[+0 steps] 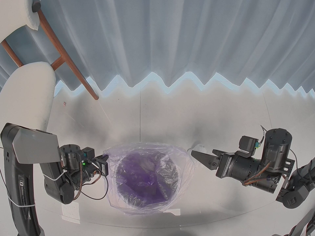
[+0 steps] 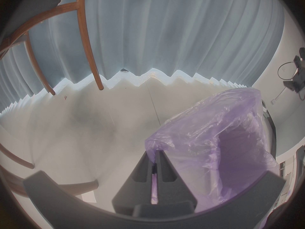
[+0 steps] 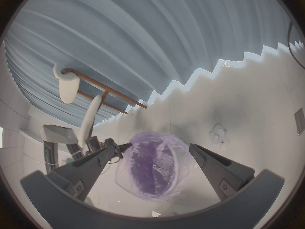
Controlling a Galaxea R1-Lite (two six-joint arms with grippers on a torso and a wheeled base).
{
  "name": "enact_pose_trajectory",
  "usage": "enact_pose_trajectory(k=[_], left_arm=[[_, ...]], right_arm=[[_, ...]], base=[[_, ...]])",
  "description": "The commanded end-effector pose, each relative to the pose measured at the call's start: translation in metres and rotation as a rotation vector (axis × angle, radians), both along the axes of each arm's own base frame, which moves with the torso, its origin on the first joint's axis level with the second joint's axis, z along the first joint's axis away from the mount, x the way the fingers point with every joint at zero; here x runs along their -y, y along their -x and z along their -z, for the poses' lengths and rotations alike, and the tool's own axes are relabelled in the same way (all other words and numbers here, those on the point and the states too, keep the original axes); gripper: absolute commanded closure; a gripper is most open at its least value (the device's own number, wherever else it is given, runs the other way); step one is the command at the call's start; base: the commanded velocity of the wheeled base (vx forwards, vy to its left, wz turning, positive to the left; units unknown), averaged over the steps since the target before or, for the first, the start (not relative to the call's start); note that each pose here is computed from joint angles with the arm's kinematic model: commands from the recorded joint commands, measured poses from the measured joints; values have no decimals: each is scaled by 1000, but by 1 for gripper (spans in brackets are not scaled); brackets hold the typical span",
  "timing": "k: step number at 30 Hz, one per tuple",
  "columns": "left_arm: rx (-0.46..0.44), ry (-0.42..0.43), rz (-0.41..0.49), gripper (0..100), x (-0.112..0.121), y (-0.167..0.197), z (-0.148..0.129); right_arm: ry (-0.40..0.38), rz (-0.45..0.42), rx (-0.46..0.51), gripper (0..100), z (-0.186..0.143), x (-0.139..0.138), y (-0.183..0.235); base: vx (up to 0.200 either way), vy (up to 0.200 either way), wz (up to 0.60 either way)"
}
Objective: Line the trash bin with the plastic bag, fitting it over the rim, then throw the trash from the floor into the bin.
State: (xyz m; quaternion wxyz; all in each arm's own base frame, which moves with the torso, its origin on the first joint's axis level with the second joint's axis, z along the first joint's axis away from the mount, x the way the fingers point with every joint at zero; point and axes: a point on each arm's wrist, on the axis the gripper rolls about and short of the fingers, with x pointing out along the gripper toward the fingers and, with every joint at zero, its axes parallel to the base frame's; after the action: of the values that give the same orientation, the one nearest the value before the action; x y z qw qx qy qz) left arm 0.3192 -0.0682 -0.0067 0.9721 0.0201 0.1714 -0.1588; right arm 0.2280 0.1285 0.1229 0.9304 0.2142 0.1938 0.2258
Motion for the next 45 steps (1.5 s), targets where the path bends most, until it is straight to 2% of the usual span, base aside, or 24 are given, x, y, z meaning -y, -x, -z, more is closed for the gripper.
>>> enact_pose_trajectory(k=[1, 2, 3, 7, 9, 13, 18, 27, 28, 36, 39, 45], left_arm=[[34, 11, 5, 100, 1, 1, -13], [34, 11, 5, 100, 1, 1, -13], [27, 12, 16, 100, 3, 6, -15], [18, 20, 25, 100, 6, 9, -14], [18, 20, 28, 100, 7, 9, -14], [11, 18, 33, 100, 8, 12, -14], [13, 16, 37, 100, 8, 13, -15], [30, 24, 39, 100, 9, 13, -20], [30, 24, 37, 100, 9, 13, -20], [43, 58, 31, 100, 10, 9, -24], [61, 84, 26, 100, 12, 3, -28], [83, 102, 12, 100, 10, -5, -30]], right_arm=[[88, 17, -74, 0, 36, 3, -18], [88, 17, -74, 0, 36, 3, -18], [121, -15, -39, 0, 51, -2, -30], [217, -4, 67, 0, 70, 2, -63], [252, -22, 83, 0, 80, 1, -72], [241, -115, 86, 0, 86, -5, -76], [256, -130, 113, 0, 98, -18, -97], [255, -129, 130, 0, 101, -25, -115], [251, -124, 140, 100, 99, -26, -118], [230, -105, 171, 100, 97, -26, -134], [204, -92, 211, 100, 92, -31, -147], [138, -63, 210, 100, 85, -33, -165]], base=[[0, 0, 0], [0, 0, 0], [0, 0, 0], [0, 0, 0], [0, 0, 0], [0, 0, 0], [0, 0, 0], [0, 0, 0], [0, 0, 0], [0, 0, 0], [0, 0, 0], [0, 0, 0]])
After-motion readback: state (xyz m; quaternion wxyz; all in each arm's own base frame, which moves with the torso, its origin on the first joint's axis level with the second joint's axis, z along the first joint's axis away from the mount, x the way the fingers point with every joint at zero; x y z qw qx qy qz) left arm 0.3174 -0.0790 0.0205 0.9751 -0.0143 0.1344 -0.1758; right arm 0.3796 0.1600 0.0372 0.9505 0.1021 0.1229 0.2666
